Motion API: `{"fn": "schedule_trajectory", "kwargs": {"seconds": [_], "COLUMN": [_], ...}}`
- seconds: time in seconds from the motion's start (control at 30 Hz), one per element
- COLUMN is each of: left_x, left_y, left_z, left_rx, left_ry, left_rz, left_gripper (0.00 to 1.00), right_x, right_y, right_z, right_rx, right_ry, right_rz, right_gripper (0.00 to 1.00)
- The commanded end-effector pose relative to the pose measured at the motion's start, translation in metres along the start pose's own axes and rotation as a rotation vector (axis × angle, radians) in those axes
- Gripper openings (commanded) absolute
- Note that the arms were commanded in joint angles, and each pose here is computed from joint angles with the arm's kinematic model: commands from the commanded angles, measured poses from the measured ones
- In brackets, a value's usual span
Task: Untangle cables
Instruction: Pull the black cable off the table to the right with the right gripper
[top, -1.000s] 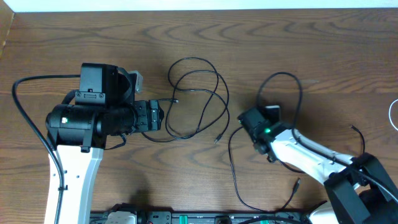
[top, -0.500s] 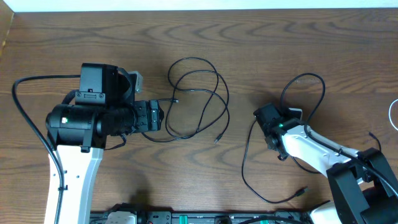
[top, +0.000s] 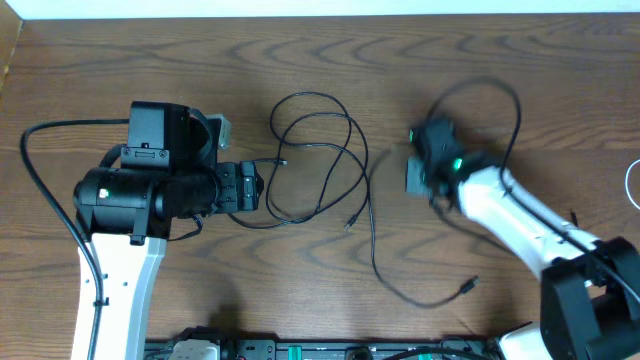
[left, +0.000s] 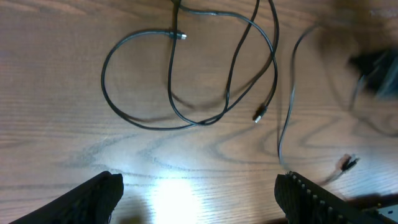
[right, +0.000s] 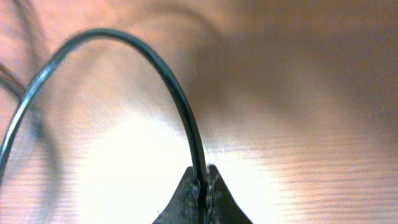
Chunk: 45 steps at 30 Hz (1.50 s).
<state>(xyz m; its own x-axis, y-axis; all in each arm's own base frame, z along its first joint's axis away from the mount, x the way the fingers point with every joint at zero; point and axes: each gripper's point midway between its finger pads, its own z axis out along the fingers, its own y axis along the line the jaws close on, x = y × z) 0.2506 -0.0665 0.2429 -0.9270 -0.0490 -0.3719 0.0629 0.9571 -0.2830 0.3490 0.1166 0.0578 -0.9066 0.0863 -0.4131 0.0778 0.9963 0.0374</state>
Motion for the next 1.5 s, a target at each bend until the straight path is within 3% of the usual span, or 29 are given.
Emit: {"fn": "schedule_trajectory", "kwargs": {"seconds": [0.0, 0.27, 0.47, 0.57, 0.77, 0.97, 1.1, 1.17, 1.2, 1.23, 1.47], "left_x": [-0.001, -0.001, -0.001, -0.001, -0.001, 0.001, 0.004, 0.005, 0.006, 0.006, 0.007], "left_y": [0.001, 0.001, 0.001, 0.001, 0.001, 0.001, 0.002, 0.002, 0.002, 0.002, 0.001], "left_z": [-0.002, -0.002, -0.002, -0.002, -0.002, -0.002, -0.002, -0.002, -0.002, -0.002, -0.002], "left_rx": [-0.007, -0.006, -0.006, -0.006, -0.007, -0.008, -0.009, -0.009, -0.008, -0.008, -0.002], "left_ry": [-0.004, -0.005, -0.005, -0.005, -0.004, 0.004, 0.014, 0.018, 0.021, 0.023, 0.025], "left_rz": [0.018, 0.019, 0.019, 0.023, 0.027, 0.024, 0.022, 0.028, 0.028, 0.030, 0.030], "left_gripper": [0.84, 0.84, 0.84, 0.84, 0.84, 0.84, 0.84, 0.84, 0.84, 0.84, 0.84], "right_x": [-0.093, -0.179, -0.190, -0.181, -0.176, -0.195, -0.196, -0.195, -0.194, -0.193, -0.194], "right_y": [-0.010, -0.116, -0.231, -0.293, -0.356, -0.389, -0.394, -0.391, -0.389, -0.388, -0.375], "right_z": [-0.060, -0.144, -0.188, -0.209, -0.233, -0.278, -0.286, -0.283, -0.281, -0.280, -0.272], "right_rx": [-0.011, 0.127, 0.297, 0.366, 0.168, -0.054, -0.082, -0.088, -0.091, -0.092, -0.125], "right_ry": [-0.197, -0.354, -0.402, -0.431, -0.572, -0.797, -0.828, -0.813, -0.804, -0.795, -0.759], "right_rz": [-0.002, 0.158, 0.255, 0.404, 0.706, 0.799, 0.798, 0.802, 0.805, 0.808, 0.804], "right_gripper": [0.01, 0.01, 0.01, 0.01, 0.01, 0.01, 0.03, 0.36, 0.61, 0.99, 0.99]}}
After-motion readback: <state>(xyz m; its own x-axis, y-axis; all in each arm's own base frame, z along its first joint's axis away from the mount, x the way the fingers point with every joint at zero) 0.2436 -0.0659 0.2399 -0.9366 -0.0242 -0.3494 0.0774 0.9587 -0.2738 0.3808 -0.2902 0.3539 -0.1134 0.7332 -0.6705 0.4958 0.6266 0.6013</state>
